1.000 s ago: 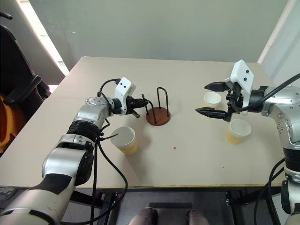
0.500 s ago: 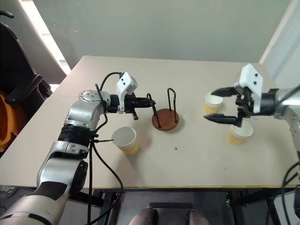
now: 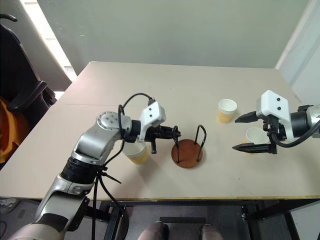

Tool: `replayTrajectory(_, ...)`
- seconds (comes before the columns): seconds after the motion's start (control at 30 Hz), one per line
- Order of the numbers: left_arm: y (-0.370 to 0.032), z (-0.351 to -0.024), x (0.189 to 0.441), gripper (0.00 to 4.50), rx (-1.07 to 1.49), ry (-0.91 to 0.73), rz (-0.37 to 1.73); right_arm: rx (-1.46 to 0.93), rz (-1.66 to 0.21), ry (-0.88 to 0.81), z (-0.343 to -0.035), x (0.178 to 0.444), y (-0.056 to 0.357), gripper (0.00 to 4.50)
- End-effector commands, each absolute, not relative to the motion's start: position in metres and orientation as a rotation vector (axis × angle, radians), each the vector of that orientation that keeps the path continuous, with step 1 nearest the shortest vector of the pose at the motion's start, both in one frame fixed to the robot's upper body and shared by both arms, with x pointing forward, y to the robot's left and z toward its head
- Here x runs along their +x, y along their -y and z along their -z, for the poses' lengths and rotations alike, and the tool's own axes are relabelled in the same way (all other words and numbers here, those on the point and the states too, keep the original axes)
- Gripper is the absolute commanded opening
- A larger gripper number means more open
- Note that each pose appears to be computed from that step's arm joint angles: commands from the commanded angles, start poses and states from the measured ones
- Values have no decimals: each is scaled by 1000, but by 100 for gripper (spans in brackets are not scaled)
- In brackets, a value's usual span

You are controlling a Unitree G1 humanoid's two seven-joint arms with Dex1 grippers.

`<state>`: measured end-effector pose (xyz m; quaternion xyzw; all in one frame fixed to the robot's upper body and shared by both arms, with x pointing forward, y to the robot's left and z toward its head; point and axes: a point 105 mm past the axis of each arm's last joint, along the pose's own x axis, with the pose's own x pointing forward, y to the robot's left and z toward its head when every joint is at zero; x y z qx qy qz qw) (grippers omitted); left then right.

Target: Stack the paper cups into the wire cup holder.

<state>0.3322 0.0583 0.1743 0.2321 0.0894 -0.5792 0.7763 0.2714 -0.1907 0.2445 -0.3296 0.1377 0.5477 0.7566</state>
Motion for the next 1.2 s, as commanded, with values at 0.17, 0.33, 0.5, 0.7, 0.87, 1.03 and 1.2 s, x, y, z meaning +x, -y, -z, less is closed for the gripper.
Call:
replayTrajectory(0.17, -48, -173, 326, 4, 486, -183, 1218, -764, -1200, -304, -246, 266, 189, 449)
replayTrajectory(0.33, -47, -163, 322, 4, 497, -227, 1229, -763, -1201, -308, -244, 268, 188, 449)
replayTrajectory(0.5, -49, -163, 318, 108, 492, -256, 1252, -758, -1201, -309, -242, 269, 186, 449)
replayTrajectory(0.7, -52, -165, 317, 314, 524, -262, 1254, -755, -1189, -326, -239, 271, 188, 449)
replayTrajectory(0.87, -58, -180, 319, 449, 586, -207, 1254, -779, -1132, -368, -237, 276, 203, 449)
replayTrajectory(1.03, -64, -210, 307, 449, 665, -142, 1300, -843, -1025, -448, -232, 286, 228, 449)
replayTrajectory(1.2, -99, -239, 319, 449, 725, -87, 1188, -882, -967, -512, -224, 291, 244, 449)
